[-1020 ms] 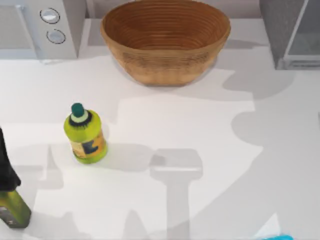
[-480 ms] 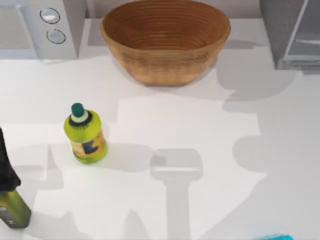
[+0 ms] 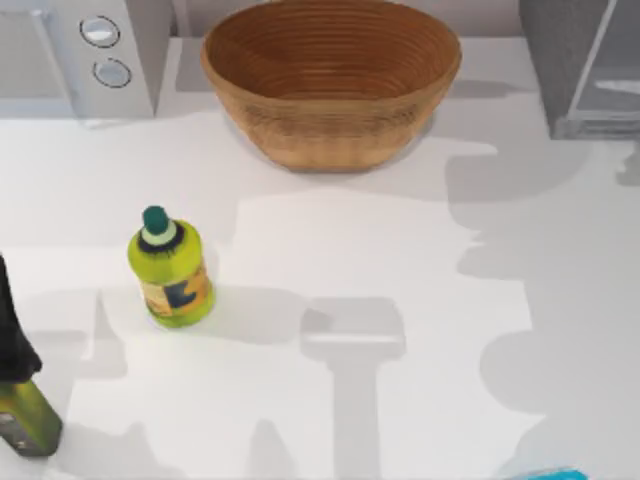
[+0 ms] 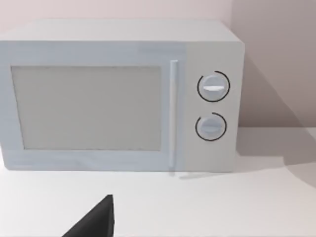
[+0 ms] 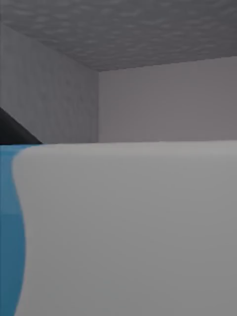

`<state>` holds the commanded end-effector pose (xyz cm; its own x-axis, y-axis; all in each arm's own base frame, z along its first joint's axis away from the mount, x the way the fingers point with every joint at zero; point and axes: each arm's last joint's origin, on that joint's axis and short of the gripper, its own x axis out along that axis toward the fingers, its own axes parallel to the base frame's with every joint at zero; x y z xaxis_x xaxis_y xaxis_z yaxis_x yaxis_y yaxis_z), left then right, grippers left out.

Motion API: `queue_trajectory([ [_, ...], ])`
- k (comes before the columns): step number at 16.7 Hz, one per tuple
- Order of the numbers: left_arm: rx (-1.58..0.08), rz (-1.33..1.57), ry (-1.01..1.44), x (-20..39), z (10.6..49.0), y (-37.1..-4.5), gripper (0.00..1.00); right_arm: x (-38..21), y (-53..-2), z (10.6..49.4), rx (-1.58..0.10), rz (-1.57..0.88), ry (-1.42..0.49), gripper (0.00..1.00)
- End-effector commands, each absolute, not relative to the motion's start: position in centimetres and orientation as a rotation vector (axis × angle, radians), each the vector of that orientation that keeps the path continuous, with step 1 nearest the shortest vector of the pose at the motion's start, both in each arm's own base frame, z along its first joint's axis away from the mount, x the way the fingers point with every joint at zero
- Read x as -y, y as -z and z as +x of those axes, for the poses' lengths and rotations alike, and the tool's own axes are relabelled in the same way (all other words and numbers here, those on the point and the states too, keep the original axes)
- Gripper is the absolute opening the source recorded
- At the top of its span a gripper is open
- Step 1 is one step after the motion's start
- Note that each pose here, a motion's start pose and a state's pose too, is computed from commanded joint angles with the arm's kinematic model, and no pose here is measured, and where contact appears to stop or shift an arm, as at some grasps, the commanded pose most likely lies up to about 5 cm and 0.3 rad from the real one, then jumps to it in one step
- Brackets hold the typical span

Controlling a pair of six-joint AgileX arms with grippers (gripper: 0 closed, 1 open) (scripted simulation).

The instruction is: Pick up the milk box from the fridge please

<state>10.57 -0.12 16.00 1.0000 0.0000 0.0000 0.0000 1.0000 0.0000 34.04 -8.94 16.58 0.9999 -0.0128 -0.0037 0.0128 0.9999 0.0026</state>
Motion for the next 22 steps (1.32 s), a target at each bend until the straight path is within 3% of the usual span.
queue_trajectory([
  [5,0.000,0.000,0.000,0.1,10.6,-16.0,1.00,8.5,-16.8,33.8,-0.013,0.005,0.008,0.00],
  [9,0.000,0.000,0.000,0.1,10.6,-16.0,1.00,7.1,-19.2,31.6,-0.016,-0.001,0.010,0.00],
  [16,0.000,0.000,0.000,0.1,10.6,-16.0,1.00,2.9,-23.5,21.2,0.015,-0.011,0.014,0.00],
  [22,0.000,0.000,0.000,0.1,10.6,-16.0,1.00,0.8,-20.3,12.8,0.037,-0.003,0.009,0.00],
])
